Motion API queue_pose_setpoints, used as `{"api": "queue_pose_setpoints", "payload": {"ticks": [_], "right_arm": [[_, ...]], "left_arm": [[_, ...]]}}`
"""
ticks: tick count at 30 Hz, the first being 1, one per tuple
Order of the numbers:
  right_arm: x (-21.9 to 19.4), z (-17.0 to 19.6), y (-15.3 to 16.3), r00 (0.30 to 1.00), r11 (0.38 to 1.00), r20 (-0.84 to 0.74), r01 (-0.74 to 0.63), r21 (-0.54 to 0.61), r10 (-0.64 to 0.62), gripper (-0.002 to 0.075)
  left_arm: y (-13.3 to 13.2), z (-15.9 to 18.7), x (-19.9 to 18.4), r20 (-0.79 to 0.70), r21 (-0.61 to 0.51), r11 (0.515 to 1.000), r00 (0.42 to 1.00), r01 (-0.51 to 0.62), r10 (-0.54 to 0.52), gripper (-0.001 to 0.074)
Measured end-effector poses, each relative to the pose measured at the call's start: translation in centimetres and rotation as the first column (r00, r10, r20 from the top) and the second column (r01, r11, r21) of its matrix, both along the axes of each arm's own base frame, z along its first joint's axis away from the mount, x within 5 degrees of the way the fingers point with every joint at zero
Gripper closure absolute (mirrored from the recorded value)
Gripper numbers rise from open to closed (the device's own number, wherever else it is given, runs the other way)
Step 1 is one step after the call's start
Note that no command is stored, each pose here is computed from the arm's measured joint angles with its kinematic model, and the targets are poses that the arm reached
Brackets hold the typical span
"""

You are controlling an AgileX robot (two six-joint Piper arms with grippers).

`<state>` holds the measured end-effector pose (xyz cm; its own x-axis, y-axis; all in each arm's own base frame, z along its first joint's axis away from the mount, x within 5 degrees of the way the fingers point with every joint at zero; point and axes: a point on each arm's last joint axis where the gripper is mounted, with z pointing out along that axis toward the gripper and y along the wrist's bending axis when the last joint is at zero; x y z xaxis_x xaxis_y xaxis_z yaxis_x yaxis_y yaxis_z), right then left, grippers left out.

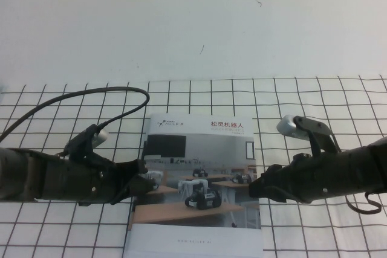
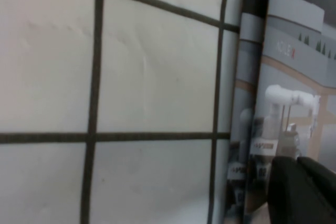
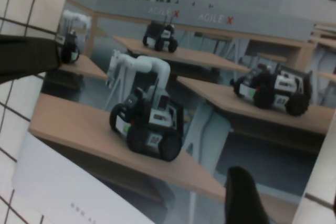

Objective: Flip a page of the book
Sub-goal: Open the closed book

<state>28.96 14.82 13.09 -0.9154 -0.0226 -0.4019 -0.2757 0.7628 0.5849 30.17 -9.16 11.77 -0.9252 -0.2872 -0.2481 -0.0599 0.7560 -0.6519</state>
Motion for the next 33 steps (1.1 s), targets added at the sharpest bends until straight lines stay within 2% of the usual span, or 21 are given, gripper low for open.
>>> {"api": "queue_pose_setpoints", "payload": {"ticks": [10,26,33], "right_arm": [[0.7,-0.9,0.6,0.999,0.999,0.002,-0.034,0.03,0.034,0.0367],[0.9,-1.9,0.6,1.0,0.999,-0.024,-0.004,0.034,0.005,0.0367],[1.0,-1.9,0.9,1.0,0.997,-0.015,-0.018,0.07,0.019,0.0366]], "left_arm": [[0.0,0.0,0.0,0.0,-0.002,1.0,1.0,0.0,0.0,0.0738],[0.0,0.0,0.0,0.001,-0.002,1.0,1.0,0.001,-0.001,0.0738],[0.0,0.0,0.0,0.001,-0.002,1.0,1.0,0.001,-0.001,0.0738]]}}
